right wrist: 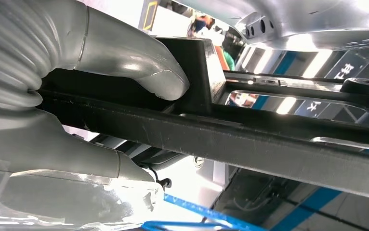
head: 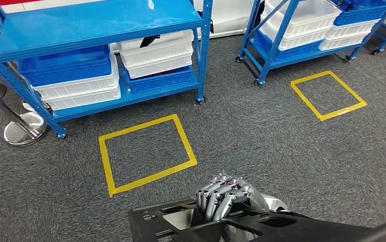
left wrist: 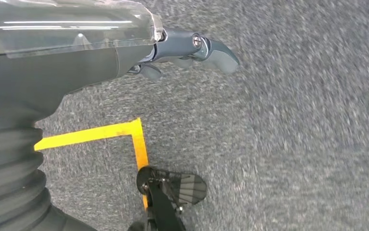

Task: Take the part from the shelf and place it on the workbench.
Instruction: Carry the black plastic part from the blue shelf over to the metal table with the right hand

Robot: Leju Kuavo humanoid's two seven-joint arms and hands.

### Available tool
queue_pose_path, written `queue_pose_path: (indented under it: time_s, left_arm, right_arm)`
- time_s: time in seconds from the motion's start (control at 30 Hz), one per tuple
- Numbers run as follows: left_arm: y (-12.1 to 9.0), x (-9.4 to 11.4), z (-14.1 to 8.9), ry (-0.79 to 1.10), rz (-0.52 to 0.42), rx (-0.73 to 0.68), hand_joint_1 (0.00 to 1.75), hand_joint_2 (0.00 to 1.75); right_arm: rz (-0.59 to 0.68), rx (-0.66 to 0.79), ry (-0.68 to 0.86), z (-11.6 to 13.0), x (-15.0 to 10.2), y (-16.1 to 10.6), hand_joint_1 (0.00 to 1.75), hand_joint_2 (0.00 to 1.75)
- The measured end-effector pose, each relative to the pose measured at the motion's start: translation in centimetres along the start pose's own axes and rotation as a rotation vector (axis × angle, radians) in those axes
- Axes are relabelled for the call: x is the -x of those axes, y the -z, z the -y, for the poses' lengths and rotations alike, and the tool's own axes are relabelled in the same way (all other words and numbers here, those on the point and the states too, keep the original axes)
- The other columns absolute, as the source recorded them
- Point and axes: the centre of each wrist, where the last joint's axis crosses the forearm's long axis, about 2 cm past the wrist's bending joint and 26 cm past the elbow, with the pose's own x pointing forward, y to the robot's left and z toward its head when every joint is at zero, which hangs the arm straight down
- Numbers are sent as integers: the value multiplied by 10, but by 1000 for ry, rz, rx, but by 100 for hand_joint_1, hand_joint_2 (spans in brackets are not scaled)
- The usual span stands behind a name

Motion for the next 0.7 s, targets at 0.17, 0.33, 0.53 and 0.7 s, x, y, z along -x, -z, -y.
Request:
queue_pose_path:
  time_s: [0.17,0.33,0.53,0.7]
  left_arm:
    - [1,-2,2,-6,6,15,0,175]
    - [0,-1,5,-10,8,22,0,175]
    - [-2,2,5,-20,3,28,0,175]
    - [-1,1,6,-36,8,28,0,175]
  right_arm:
    - [-5,-19,-4,3,2,3,175,175]
    - [-15,-32,1,3,4,4,175,175]
    - [-34,-37,-9,6,8,5,175,175]
    - [-44,-61,-33,9,9,10,175,175]
